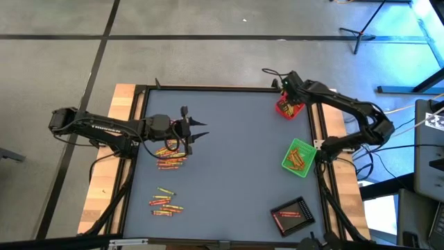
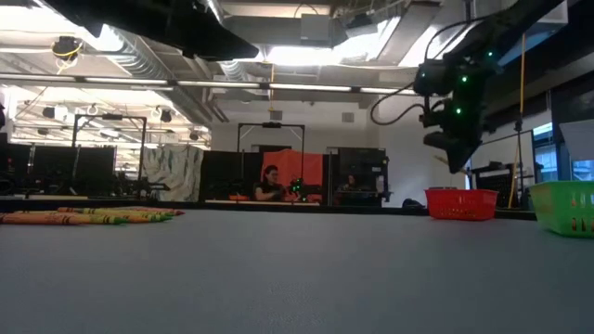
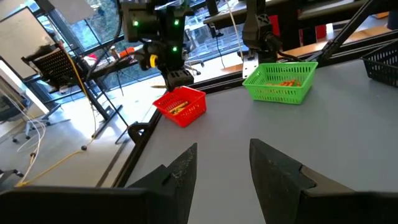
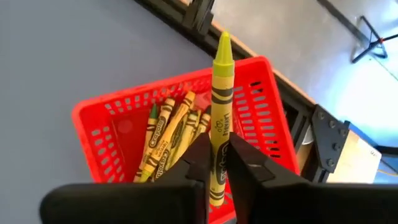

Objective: Sort crayons
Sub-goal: Put the light green crayon into the red bin, then put the red crayon into the black bin

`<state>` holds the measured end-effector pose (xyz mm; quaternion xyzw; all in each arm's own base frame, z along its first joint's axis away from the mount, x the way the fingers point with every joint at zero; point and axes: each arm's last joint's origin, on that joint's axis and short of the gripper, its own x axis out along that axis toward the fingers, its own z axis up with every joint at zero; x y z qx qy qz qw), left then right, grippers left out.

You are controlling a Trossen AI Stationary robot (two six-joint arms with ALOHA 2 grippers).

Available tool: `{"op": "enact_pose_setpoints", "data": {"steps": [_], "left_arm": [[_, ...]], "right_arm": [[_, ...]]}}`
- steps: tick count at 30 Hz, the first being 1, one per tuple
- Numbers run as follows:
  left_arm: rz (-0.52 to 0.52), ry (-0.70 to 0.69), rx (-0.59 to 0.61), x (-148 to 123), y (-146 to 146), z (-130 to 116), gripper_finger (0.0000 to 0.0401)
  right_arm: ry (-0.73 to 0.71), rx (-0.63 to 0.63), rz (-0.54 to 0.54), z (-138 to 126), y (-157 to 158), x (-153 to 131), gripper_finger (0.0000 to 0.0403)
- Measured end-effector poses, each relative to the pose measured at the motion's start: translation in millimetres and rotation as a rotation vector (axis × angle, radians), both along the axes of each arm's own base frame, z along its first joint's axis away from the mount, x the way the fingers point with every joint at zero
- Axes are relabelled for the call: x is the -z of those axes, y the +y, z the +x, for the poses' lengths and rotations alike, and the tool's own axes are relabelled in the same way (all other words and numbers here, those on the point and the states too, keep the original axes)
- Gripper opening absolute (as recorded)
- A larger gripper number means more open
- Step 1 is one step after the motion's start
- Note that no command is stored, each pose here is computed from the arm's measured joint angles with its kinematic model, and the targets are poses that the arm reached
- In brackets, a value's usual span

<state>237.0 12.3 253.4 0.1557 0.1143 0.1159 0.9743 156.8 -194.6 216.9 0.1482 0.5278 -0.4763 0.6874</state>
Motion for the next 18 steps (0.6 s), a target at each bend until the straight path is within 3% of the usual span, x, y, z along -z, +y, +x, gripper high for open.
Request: {"op": "enact_pose_setpoints", "data": {"steps": [7,13,18], "left_arm": [[0.0,0.0,0.0,0,0,0,0.0131],[0.0,0.0,0.0,0,0,0,0.0131],[0.0,0.0,0.0,0,0,0,0.0131]], "right_arm": [[0.025,-0.016,0.099,4,-2,16,0.0065],[0.058,-0.011,0.101,4,-3,19,0.014],[0.029,-0.036,0.105,8,-2,0,0.0179]]}}
